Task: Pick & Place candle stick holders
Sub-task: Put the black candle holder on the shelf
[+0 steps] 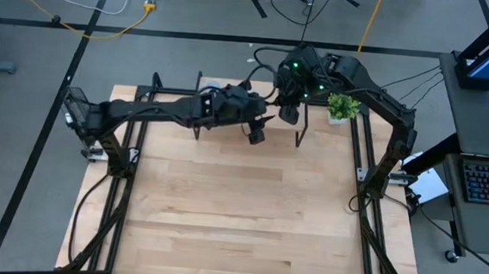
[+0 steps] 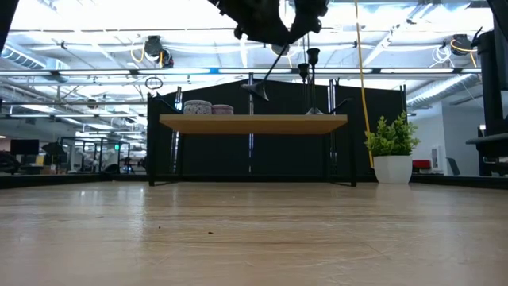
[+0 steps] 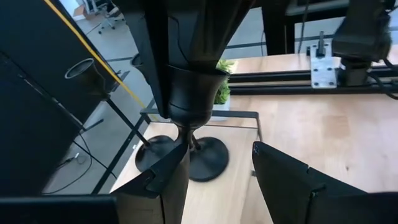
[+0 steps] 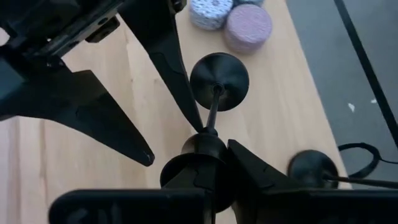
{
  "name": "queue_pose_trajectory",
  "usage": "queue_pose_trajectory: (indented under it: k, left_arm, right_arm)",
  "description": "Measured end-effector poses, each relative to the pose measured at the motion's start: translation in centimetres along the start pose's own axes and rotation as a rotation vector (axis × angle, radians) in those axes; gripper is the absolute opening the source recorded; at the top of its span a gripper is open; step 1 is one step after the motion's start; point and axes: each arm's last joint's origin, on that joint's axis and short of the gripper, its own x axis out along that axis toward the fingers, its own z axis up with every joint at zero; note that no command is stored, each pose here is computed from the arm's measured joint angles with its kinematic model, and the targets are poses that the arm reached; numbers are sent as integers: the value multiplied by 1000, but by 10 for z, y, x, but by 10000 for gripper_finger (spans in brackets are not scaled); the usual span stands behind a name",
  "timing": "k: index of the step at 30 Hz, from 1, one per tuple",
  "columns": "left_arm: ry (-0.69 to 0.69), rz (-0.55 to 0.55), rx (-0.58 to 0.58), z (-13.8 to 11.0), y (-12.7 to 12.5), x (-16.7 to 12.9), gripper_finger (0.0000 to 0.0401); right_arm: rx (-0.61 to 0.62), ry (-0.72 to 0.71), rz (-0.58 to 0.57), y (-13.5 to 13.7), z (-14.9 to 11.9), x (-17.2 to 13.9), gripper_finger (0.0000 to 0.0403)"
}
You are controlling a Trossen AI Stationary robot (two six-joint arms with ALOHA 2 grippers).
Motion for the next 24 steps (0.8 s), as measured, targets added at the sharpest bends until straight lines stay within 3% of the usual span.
queue_pose_trajectory:
  k: [8, 19, 24]
  left_arm:
    - [9, 39, -13, -1, 6, 8, 170]
    - [30, 59, -10, -4, 12, 10, 91]
    - [40, 17, 21, -6, 12, 10, 18]
  right_arm:
    - [-27, -16, 36, 2, 1, 0, 13]
    - [-49, -10, 44, 2, 0, 0, 13]
    - [-50, -5, 51, 2, 0, 0, 13]
